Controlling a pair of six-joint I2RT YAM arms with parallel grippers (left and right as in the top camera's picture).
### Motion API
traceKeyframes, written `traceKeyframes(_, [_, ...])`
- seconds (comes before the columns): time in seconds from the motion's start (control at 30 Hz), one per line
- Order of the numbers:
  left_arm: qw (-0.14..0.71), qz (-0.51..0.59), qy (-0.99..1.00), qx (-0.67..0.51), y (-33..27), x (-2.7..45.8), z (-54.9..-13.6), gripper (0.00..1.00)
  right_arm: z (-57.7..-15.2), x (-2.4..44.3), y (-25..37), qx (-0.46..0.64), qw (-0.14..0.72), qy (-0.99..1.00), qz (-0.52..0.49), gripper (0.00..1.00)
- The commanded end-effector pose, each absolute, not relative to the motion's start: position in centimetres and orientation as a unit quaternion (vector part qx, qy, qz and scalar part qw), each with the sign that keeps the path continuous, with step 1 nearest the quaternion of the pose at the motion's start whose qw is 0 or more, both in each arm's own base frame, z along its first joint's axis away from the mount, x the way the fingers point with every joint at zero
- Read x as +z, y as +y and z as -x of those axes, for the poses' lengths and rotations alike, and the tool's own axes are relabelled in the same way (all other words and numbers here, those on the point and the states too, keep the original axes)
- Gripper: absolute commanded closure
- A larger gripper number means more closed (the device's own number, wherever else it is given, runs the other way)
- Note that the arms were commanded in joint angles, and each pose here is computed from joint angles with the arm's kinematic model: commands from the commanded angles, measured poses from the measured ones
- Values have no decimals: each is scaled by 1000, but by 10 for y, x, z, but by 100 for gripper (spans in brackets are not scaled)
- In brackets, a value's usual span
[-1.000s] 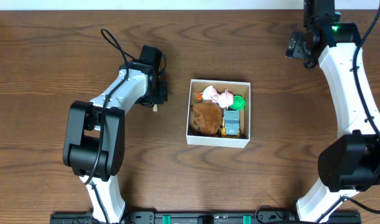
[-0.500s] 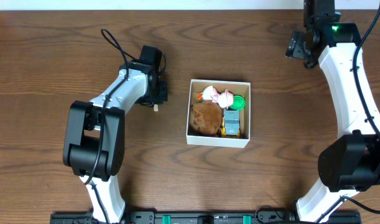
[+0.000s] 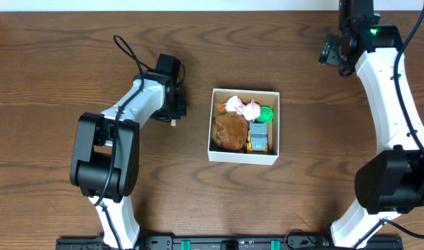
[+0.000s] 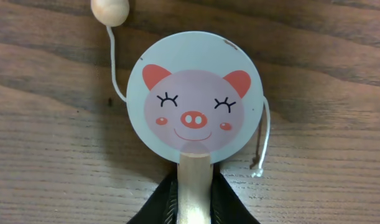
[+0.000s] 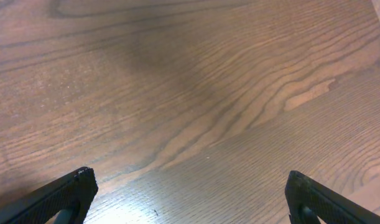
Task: Pack container
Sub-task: 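Close the left gripper on the lollipop toy's wooden stick, then lift the lollipop toy with the left gripper toward the box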
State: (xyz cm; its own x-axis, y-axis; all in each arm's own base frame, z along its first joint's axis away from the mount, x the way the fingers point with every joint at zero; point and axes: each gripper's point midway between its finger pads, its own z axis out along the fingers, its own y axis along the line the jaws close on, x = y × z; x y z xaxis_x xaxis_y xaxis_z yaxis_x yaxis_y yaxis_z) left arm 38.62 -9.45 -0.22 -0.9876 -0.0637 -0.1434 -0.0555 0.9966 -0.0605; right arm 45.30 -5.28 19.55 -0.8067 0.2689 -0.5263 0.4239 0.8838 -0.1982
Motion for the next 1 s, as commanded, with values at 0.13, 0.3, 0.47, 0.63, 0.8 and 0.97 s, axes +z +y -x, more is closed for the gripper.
traceKeyframes(0.13, [64,23,997,-25,-94,-7,-381,94,-454,208,-58,-157,263,933,-188,1])
traceKeyframes(0.3, [85,24,996,-30,-94,8,-388,94,-454,208,-58,-157,263,933,-188,1])
traceKeyframes(0.47, [128,25,991,-41,-95,41,-399,94,-454,208,-58,-157,263,933,-188,1])
traceKeyframes(0.63, [180,24,982,-55,-97,83,-405,94,-454,208,-58,-157,263,933,-188,1])
traceKeyframes(0.8, [233,13,966,-108,-111,133,-406,94,-454,208,-58,-157,263,933,-188,1])
traceKeyframes(0.97, [264,-26,938,-224,-149,177,-402,94,-454,208,-58,-157,263,933,-188,1])
